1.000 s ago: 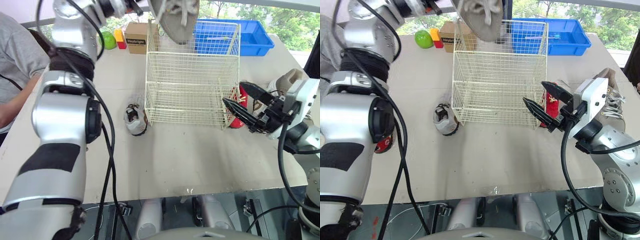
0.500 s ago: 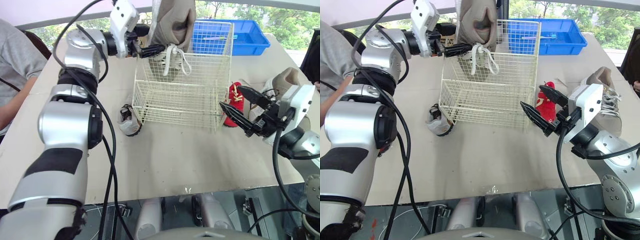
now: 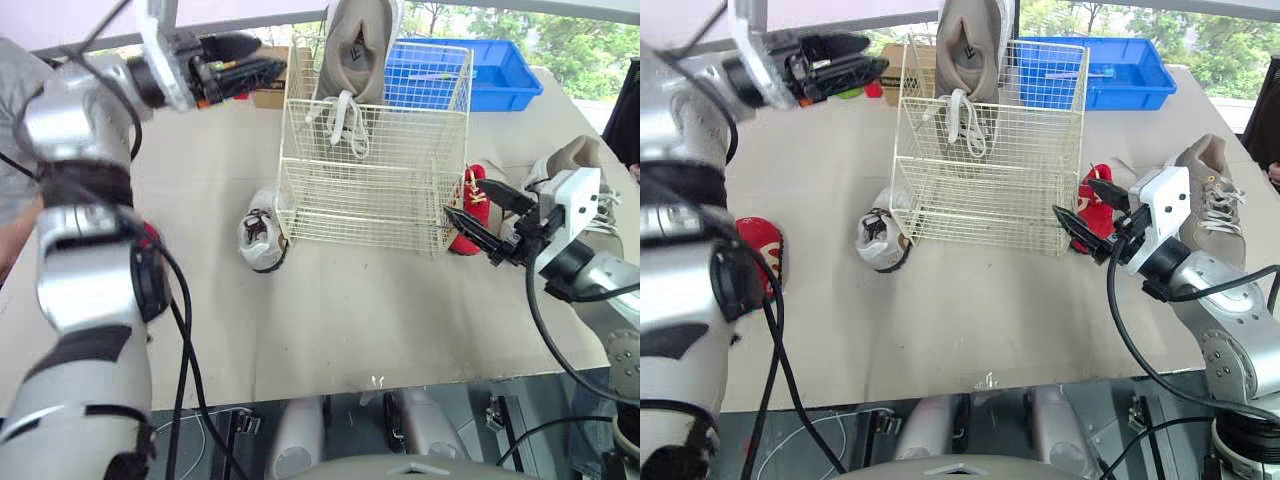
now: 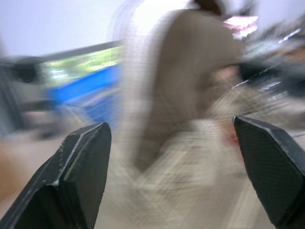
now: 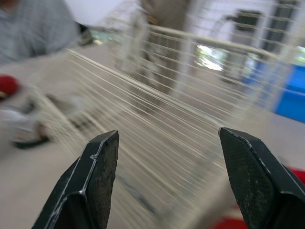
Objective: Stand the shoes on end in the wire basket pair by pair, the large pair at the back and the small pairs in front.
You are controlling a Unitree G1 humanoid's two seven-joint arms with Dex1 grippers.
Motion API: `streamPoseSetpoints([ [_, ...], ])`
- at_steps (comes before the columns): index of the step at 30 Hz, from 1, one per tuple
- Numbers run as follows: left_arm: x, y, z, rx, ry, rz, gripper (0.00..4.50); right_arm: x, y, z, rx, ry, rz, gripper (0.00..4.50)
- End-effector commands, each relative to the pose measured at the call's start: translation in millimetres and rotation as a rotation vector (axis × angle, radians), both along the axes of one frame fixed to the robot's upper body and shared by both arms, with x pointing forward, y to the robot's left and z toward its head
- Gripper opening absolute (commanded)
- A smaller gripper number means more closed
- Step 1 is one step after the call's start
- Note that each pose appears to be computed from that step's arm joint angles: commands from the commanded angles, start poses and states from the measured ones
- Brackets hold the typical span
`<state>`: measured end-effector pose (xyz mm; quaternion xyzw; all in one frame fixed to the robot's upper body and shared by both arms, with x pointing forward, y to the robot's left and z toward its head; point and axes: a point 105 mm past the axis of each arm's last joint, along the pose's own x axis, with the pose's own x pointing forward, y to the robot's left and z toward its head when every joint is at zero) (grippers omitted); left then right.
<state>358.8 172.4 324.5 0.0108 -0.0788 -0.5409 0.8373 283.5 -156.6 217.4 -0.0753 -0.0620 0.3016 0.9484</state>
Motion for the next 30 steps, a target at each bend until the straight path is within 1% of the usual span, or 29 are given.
streamPoseSetpoints([
  [1, -71.4, -54.9, -23.2, -0.07, 0.066, -0.238, 4.39, 10.8, -53.0, 2.8, -0.063, 0.089, -0.223, 3.15],
  [4, -88.2, -75.8, -59.3, -0.084, 0.146, -0.205, 4.39, 17.7, -89.8, -2.9, -0.051, 0.172, -0.336, 3.15],
  [6, -102.4, -91.2, -77.0, -0.071, 0.184, -0.229, 4.39, 20.6, -112.7, -2.4, -0.081, 0.202, -0.401, 3.15],
  [8, -112.7, -100.1, -95.5, -0.026, 0.205, -0.238, 4.39, 25.1, -129.7, 1.4, -0.144, 0.232, -0.468, 3.15],
  [10, -120.4, -103.6, -103.0, -0.017, 0.203, -0.253, 4.39, 27.2, -143.2, 4.6, -0.137, 0.297, -0.509, 3.15],
  [14, -125.1, -106.5, -109.5, -0.015, 0.179, -0.248, 4.39, 35.0, -174.5, 13.6, -0.11, 0.37, -0.593, 3.15],
  [17, -126.7, -109.9, -111.1, -0.014, 0.152, -0.25, 4.39, 44.1, -193.4, 9.7, -0.127, 0.433, -0.63, 3.15],
  [18, -127.3, -111.7, -109.7, -0.029, 0.146, -0.254, 4.39, 48.6, -197.2, 6.2, -0.153, 0.453, -0.628, 3.15],
  [21, -130.0, -121.6, -103.8, -0.065, 0.116, -0.271, 4.39, 71.1, -213.1, -17.2, -0.248, 0.566, -0.639, 3.15],
  [23, -130.7, -124.4, -105.5, -0.057, 0.104, -0.276, 4.39, 83.5, -216.8, -31.3, -0.307, 0.627, -0.631, 3.15],
  [25, -129.4, -124.1, -105.5, -0.062, 0.099, -0.266, 4.39, 88.2, -219.4, -48.7, -0.395, 0.693, -0.619, 3.15],
  [28, -127.9, -123.6, -108.4, -0.059, 0.093, -0.248, 4.39, 87.3, -225.6, -74.1, -0.522, 0.774, -0.624, 3.15],
  [30, -128.0, -123.5, -108.6, -0.058, 0.086, -0.235, 4.5, 83.5, -226.2, -87.0, -0.529, 0.841, -0.617, 2.61],
])
